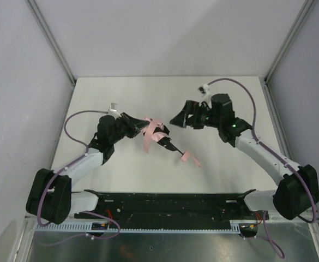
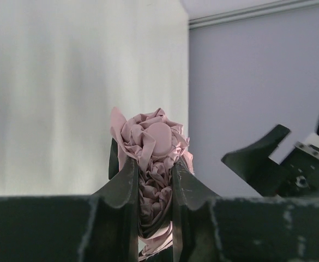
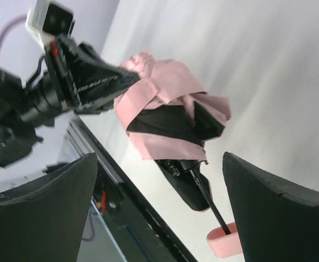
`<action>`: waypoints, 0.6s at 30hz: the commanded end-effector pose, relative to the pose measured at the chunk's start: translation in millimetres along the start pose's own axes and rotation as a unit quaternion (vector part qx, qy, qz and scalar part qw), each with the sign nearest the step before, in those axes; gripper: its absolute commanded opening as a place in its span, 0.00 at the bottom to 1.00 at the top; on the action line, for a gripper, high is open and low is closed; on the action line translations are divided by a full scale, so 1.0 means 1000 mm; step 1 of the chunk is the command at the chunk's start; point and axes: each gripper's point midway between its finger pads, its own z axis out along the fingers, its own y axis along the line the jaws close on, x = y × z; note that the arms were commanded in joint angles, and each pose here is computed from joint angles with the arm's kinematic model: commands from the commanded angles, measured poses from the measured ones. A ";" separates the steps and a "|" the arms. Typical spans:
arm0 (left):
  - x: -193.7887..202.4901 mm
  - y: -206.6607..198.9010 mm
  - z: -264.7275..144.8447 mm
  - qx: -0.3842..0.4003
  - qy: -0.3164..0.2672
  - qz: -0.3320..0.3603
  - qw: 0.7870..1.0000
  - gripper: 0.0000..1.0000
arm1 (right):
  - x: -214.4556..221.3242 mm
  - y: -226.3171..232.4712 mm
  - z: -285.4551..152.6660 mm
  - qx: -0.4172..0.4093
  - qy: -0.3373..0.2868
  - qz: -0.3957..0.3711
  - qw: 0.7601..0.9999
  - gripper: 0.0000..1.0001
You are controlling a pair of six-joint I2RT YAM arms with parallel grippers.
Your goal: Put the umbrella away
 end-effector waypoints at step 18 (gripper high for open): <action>-0.057 -0.284 -0.135 0.460 -0.095 0.122 0.874 0.00 | -0.051 -0.034 -0.024 -0.039 -0.031 0.304 0.951 0.93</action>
